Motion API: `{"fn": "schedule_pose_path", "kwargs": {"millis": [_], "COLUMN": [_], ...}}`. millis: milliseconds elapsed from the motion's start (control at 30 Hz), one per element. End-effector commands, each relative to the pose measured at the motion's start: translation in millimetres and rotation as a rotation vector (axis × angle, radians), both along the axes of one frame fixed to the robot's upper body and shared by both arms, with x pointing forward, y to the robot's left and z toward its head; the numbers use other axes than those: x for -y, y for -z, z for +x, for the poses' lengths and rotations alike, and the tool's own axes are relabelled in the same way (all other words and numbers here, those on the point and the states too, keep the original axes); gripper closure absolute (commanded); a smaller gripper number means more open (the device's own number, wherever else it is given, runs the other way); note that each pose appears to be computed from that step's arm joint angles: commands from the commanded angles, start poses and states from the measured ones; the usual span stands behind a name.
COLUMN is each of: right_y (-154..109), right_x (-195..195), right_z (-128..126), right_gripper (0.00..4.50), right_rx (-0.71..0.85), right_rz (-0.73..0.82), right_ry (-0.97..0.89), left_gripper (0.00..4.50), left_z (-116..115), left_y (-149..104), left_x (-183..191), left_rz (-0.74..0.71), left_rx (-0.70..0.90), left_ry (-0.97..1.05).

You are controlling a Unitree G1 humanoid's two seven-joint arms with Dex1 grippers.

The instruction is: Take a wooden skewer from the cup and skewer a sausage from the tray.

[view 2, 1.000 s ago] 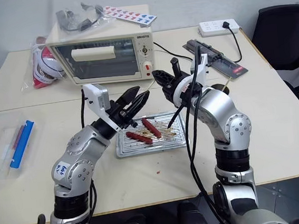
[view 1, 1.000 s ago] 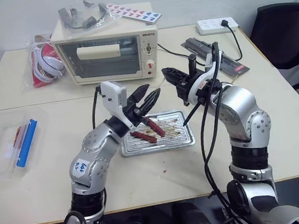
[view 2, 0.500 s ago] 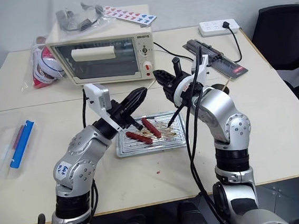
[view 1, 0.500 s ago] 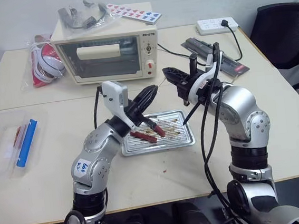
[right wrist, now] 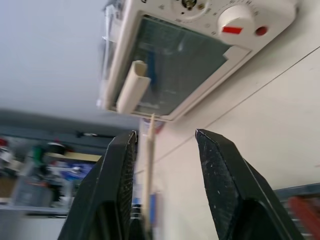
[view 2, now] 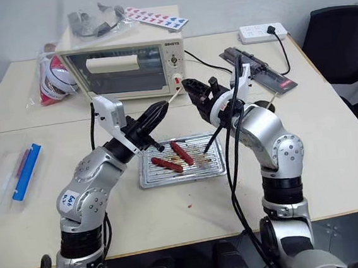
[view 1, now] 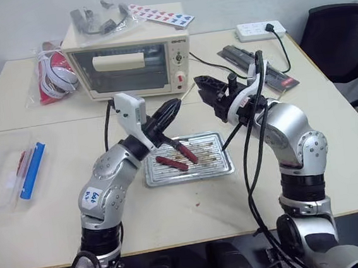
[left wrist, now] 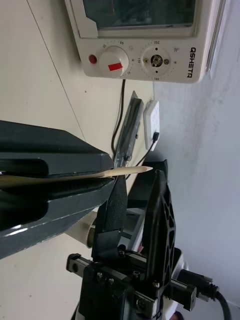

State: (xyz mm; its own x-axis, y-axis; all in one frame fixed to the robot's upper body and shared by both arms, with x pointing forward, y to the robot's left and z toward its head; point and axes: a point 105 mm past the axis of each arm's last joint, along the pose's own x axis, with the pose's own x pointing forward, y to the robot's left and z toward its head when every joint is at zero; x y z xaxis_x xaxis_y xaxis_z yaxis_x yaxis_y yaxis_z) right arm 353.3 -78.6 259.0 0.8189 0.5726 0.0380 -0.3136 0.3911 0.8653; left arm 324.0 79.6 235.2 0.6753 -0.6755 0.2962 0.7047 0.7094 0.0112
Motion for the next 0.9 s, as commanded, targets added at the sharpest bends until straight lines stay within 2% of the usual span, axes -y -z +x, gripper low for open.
{"fn": "schedule_pose_path", "kwargs": {"millis": [33, 100, 167, 267, 433, 700, 900], "right_y": [-11, -8, 3, 19, 37, 71, 87], "right_x": [1, -1, -2, -7, -19, -30, -34], "right_z": [-4, -7, -11, -19, -32, -36, -33], "right_gripper": [2.66, 2.66, 2.66, 2.66, 2.66, 2.66, 2.66], "right_rx": [0.171, 0.296, 0.363, 0.443, 0.516, 0.547, 0.547], "right_rz": [-0.220, -0.477, -0.649, -0.822, -0.948, -1.102, -1.160], "right_ry": [-0.014, -0.027, -0.066, -0.149, -0.294, -0.401, -0.425], "left_gripper": [4.50, 4.50, 4.50, 4.50, 4.50, 4.50, 4.50], "left_z": [-2, -2, -3, -11, -31, -68, -74], "left_y": [-10, -8, -6, -2, 3, 5, 0], "left_x": [-18, -40, -56, -75, -104, -131, -142], "left_rz": [0.051, 0.120, 0.169, 0.245, 0.361, 0.545, 0.593], "left_rx": [0.041, 0.038, 0.024, -0.001, -0.051, -0.144, -0.171], "left_ry": [-0.003, -0.028, -0.035, -0.019, -0.002, 0.087, 0.091]}}
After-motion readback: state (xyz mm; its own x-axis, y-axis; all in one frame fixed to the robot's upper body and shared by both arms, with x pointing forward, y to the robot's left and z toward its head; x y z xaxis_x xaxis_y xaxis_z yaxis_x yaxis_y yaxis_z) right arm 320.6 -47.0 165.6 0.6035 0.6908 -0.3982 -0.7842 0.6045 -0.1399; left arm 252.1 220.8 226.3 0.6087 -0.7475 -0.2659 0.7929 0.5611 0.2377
